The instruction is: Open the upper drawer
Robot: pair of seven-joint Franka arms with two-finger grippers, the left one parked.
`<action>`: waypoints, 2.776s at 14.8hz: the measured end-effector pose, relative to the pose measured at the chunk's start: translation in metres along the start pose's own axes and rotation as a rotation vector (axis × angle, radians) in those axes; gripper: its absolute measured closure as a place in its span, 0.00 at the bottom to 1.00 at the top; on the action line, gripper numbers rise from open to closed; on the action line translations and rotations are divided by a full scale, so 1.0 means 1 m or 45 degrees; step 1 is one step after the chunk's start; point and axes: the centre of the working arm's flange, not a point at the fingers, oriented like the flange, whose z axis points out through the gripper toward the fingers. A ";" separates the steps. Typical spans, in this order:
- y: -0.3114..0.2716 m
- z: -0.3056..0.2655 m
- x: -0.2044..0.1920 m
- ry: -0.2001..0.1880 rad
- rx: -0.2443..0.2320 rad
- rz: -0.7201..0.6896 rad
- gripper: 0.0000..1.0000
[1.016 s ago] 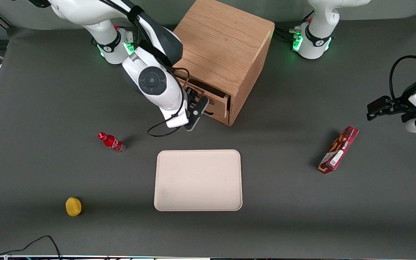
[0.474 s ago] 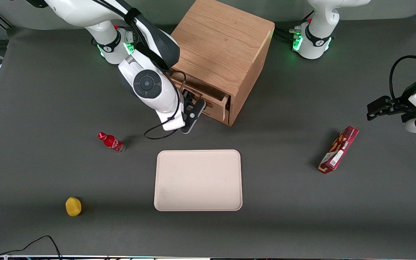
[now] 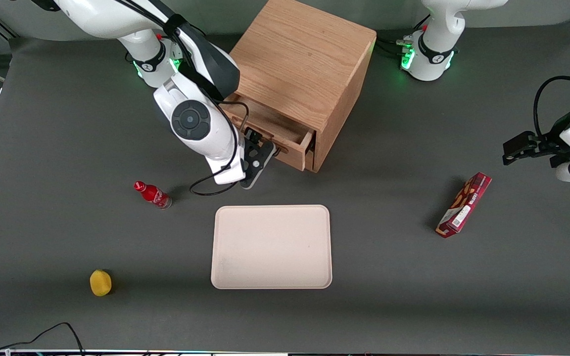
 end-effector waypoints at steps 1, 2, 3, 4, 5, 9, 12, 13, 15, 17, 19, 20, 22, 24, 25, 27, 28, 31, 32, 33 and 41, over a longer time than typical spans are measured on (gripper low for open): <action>0.002 -0.002 0.000 0.002 -0.007 -0.001 0.00; 0.003 -0.003 0.000 0.001 -0.023 -0.006 0.00; 0.005 -0.004 0.000 -0.003 -0.045 -0.015 0.00; 0.006 -0.005 0.000 -0.005 -0.061 -0.020 0.00; 0.007 -0.006 -0.001 -0.007 -0.070 -0.021 0.00; 0.022 -0.009 -0.006 -0.003 -0.078 0.004 0.00; 0.033 -0.015 -0.009 0.004 -0.095 0.018 0.00; 0.036 -0.017 -0.010 0.007 -0.100 0.021 0.00; 0.039 -0.019 -0.011 0.012 -0.104 0.024 0.00; 0.042 -0.021 -0.009 0.021 -0.103 0.026 0.00; 0.045 -0.022 -0.006 0.030 -0.099 0.030 0.00; 0.047 -0.021 -0.005 0.032 -0.097 0.031 0.00; 0.051 -0.020 -0.002 0.032 -0.102 0.029 0.00; 0.057 -0.020 0.000 0.037 -0.108 0.031 0.00; 0.062 -0.020 0.000 0.040 -0.111 0.039 0.00; 0.075 -0.021 -0.002 0.043 -0.119 0.051 0.00; 0.079 -0.021 -0.002 0.045 -0.122 0.046 0.00; 0.092 -0.021 -0.003 0.048 -0.127 0.044 0.00; 0.097 -0.021 -0.005 0.047 -0.131 0.042 0.00; 0.101 -0.022 -0.007 0.047 -0.134 0.038 0.00; 0.130 -0.028 -0.015 0.055 -0.159 0.026 0.00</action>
